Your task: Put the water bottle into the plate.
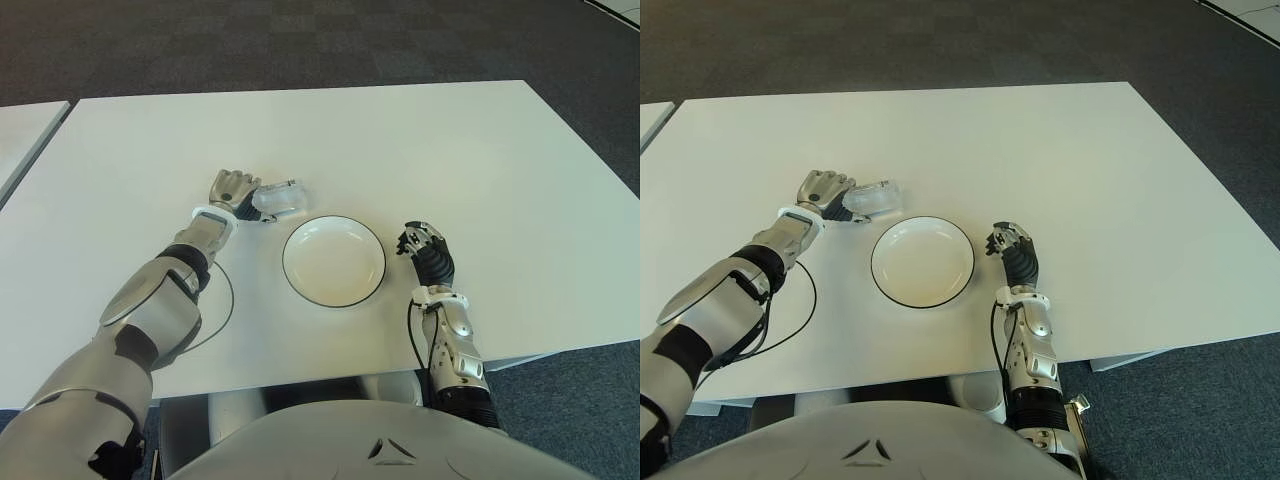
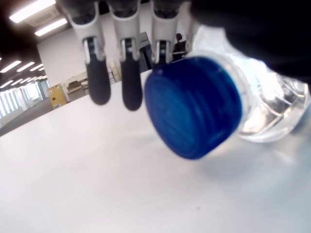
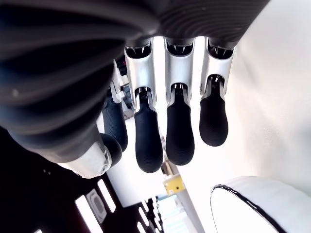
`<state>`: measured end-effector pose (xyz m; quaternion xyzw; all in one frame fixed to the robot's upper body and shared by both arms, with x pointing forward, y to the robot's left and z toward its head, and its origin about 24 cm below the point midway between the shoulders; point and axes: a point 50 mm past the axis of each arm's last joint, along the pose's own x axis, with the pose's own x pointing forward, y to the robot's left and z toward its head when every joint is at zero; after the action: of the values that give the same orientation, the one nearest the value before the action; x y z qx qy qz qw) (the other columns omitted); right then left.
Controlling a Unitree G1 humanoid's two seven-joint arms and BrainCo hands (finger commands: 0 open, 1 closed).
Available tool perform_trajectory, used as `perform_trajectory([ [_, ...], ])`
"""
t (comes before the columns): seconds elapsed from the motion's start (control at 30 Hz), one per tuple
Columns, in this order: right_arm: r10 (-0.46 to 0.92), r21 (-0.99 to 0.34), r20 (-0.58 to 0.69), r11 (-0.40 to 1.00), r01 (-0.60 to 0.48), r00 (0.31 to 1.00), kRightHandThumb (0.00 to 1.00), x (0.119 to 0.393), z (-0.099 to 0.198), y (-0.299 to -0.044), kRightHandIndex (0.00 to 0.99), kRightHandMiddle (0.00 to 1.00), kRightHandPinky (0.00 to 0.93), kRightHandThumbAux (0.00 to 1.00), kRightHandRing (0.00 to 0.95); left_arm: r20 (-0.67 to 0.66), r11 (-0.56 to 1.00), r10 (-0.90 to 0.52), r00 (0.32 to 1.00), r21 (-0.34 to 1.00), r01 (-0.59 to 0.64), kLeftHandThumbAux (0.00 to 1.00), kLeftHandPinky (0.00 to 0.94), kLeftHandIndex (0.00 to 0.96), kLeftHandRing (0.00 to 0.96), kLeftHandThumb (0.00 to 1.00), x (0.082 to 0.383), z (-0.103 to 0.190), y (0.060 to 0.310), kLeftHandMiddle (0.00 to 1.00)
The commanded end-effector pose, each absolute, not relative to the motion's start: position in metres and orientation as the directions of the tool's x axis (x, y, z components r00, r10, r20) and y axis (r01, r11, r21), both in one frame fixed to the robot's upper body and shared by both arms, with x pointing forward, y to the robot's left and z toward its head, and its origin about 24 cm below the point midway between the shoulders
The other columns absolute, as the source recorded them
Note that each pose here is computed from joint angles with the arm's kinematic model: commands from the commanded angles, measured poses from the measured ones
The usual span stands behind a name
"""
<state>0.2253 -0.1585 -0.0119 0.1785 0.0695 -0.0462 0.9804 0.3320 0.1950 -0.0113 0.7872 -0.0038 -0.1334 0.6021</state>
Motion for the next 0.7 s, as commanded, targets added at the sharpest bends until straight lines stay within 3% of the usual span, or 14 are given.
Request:
perform_trajectory([
  [0.03,-0.070,0.373,-0.223,0.915,0.151,0.972,0.706,0.2181,-0.0238,-0.1525,0.434,0.627,0.643,0.725,0.630,-0.370,-0.273,-0.157,0.916,0.907,0.319,0.668,0.781,0.400,0.740,0.837,0.2945,-0.0532,0.2004,0.564],
  [0.27,-0.070,0.374,-0.220,0.915,0.151,0.973,0.706,0.2196,-0.0238,-0.1529,0.434,0.628,0.646,0.725,0.633,-0.377,-0.242,-0.144,0.915,0.910,0.337,0.667,0.854,0.411,0.816,0.845,0.2939,-0.0533,0.2035,0.574],
  [0.7,-0.064,0.377,-0.216,0.915,0.144,0.974,0.706,0.2218,-0.0242,-0.1544,0.435,0.634,0.638,0.725,0.631,-0.407,-0.165,-0.110,0.907,0.907,0.387,0.667,0.865,0.414,0.851,0.848,0.2932,-0.0542,0.2073,0.575],
])
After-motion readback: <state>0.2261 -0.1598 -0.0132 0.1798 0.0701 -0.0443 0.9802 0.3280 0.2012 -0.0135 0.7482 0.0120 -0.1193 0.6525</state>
